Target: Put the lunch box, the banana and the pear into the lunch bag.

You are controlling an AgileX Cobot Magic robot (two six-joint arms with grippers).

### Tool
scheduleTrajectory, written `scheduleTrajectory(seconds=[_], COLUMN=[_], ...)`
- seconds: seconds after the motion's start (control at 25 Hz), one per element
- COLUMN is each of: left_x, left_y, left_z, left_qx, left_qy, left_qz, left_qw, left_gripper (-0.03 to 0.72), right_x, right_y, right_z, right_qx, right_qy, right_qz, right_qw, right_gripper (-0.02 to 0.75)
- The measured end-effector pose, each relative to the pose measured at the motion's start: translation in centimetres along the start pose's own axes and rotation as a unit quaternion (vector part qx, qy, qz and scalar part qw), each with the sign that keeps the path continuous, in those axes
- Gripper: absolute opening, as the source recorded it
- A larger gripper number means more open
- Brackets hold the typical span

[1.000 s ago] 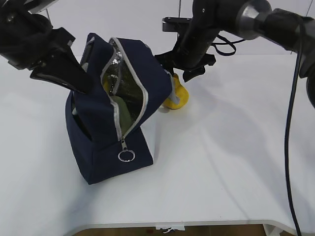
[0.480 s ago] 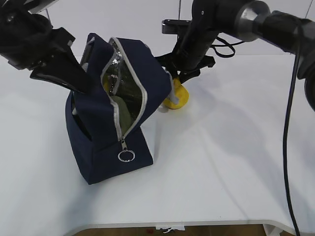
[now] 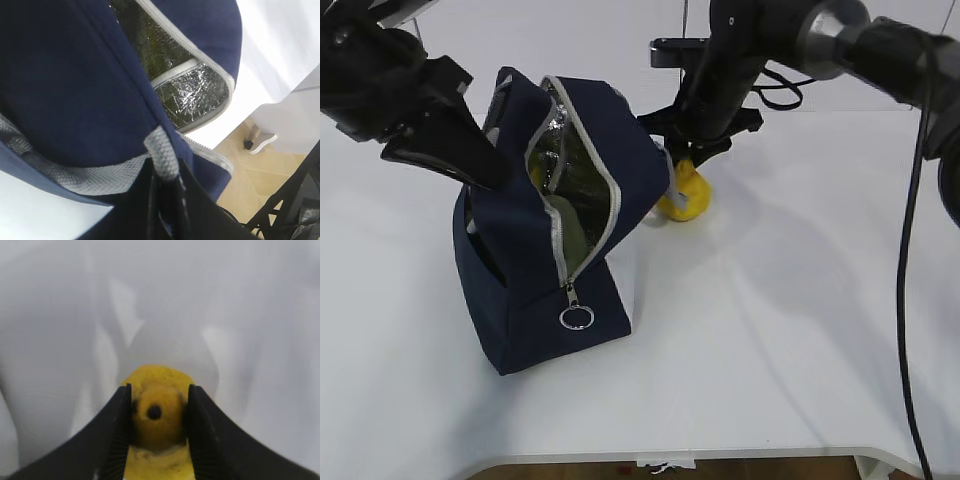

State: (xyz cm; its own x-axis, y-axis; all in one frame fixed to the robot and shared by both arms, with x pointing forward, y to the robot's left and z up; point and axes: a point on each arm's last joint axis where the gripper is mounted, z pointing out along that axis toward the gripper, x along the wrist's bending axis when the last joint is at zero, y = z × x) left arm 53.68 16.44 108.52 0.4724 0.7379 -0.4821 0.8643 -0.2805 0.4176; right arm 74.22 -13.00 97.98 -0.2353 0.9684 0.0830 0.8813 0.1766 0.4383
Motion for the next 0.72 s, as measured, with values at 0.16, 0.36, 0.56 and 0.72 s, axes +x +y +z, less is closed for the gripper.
scheduleTrajectory(seconds=[0.16,0.36,0.56,0.72], left_x=[0.0,0.0,0.0,0.0], left_y=[0.0,0.0,0.0,0.0], left_z=[0.0,0.0,0.0,0.0], left_qx=[0.001,0.001,0.001,0.001], left_qy=[0.000,0.000,0.000,0.000], left_qz=[0.000,0.000,0.000,0.000], left_qw=[1.000,1.000,1.000,1.000], left_gripper=[0.011,0.011,0.011,0.011], right_x=[-0.8,-2.0,-2.2,-1.0], right_y=[0.8,1.6,1.8,2.0], right_z=[-2.5,-6.8,-10.2,-13.4], right_qx=[-0.004,-0.019,-0.030,-0.055], right_qy=[-0.030,-0.036,-0.024,0.031], right_qz=[-0.012,-0.001,0.007,0.007], right_qw=[0.999,0.999,0.999,0.998], right_gripper=[0.260,0.259,0.259,0.258])
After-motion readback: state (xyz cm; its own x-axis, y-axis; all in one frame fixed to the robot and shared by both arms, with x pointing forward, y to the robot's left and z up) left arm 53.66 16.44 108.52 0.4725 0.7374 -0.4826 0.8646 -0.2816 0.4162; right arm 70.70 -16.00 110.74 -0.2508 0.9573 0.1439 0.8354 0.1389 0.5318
